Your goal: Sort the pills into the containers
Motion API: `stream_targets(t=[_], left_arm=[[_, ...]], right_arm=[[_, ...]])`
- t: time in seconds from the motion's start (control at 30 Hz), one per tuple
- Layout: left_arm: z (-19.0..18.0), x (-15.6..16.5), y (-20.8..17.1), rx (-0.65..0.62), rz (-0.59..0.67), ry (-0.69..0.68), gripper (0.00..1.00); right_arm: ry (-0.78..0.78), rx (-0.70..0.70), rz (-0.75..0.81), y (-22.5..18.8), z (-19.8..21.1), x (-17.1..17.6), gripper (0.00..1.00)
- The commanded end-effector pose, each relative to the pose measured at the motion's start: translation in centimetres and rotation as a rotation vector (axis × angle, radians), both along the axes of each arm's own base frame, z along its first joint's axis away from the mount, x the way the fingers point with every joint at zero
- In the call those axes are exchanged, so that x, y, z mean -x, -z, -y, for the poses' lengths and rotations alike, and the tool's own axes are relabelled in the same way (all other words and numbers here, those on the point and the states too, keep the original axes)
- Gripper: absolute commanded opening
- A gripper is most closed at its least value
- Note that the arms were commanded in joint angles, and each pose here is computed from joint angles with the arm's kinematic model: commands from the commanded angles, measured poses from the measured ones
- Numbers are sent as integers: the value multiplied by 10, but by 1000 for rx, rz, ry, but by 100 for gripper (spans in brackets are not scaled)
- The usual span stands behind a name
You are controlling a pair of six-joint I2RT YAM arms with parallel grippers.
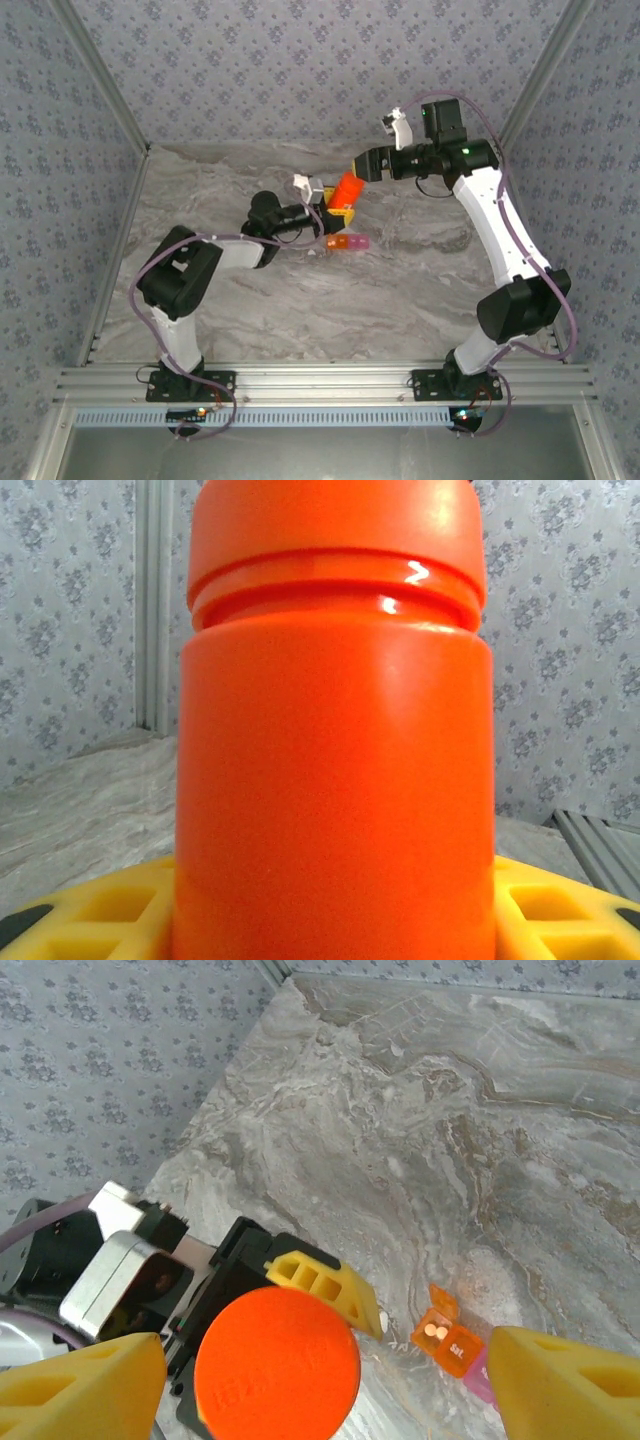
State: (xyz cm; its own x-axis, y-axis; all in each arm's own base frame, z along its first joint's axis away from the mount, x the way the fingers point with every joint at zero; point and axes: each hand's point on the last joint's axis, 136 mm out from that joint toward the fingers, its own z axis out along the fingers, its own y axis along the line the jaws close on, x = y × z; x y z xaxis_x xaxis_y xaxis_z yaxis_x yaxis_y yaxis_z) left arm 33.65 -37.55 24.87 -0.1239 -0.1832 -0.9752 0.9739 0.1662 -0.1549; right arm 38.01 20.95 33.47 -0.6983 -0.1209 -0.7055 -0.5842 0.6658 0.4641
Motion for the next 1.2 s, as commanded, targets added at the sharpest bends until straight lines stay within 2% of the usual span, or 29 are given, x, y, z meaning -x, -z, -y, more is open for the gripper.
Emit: stream_targets(t=[0.0,0.83,1.17], left_arm=[[4,3,-12,63,32,2,0],[10,-2,-1,64,20,9,0],[8,1,-2,72,24,11,0]], right_arm=[[-8,29,41,-15,5,10,85],[-72,148,-8,32,-13,9,86],[-87,168,-29,41,-16,10,79]])
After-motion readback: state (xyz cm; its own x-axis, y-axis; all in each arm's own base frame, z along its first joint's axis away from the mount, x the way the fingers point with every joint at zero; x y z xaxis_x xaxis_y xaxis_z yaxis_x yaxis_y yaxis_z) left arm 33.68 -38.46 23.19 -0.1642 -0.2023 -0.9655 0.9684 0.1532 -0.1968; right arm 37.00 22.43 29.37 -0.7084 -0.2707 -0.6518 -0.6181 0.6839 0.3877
